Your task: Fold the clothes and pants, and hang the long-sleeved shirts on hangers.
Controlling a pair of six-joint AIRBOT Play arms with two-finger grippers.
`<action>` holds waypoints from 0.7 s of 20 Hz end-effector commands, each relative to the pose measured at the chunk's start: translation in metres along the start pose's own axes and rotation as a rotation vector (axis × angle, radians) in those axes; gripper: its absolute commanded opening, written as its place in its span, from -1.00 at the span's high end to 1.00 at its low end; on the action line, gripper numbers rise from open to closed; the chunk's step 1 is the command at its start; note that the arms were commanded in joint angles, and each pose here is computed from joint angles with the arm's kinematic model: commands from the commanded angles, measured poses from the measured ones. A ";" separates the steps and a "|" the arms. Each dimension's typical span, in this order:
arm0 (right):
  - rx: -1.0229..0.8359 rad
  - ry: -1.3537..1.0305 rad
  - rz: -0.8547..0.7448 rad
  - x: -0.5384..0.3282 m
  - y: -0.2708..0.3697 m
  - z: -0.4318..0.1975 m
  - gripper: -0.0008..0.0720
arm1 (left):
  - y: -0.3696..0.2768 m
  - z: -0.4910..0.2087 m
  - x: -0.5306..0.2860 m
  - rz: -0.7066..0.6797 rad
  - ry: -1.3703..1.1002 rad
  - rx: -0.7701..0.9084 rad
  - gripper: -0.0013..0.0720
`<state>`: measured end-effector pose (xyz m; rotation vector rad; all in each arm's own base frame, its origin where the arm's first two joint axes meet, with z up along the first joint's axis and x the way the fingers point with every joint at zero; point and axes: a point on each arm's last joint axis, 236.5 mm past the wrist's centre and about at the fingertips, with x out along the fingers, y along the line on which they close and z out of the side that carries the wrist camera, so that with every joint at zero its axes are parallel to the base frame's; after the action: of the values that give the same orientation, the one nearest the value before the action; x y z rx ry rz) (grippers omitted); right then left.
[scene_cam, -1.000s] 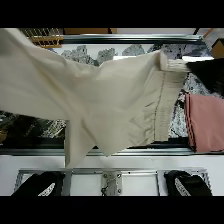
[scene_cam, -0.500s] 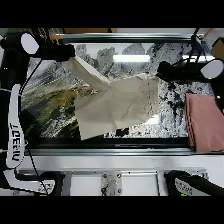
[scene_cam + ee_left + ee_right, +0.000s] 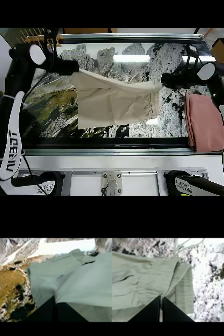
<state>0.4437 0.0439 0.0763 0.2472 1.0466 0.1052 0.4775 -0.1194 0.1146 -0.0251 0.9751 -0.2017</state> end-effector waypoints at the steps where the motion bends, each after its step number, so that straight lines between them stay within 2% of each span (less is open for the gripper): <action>1: -0.072 0.154 -0.079 0.020 -0.029 -0.051 0.93 | 0.005 -0.068 0.028 0.064 0.049 0.088 0.95; 7: -0.043 0.246 -0.100 0.058 -0.048 -0.108 0.93 | -0.004 -0.180 0.072 0.029 0.123 0.152 0.95; 14: -0.009 0.247 -0.069 0.067 -0.042 -0.115 0.91 | -0.018 -0.204 0.078 0.008 0.162 0.190 0.90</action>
<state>0.3765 0.0281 -0.0420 0.1603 1.2980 0.0689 0.3532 -0.1321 -0.0600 0.1629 1.1143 -0.2776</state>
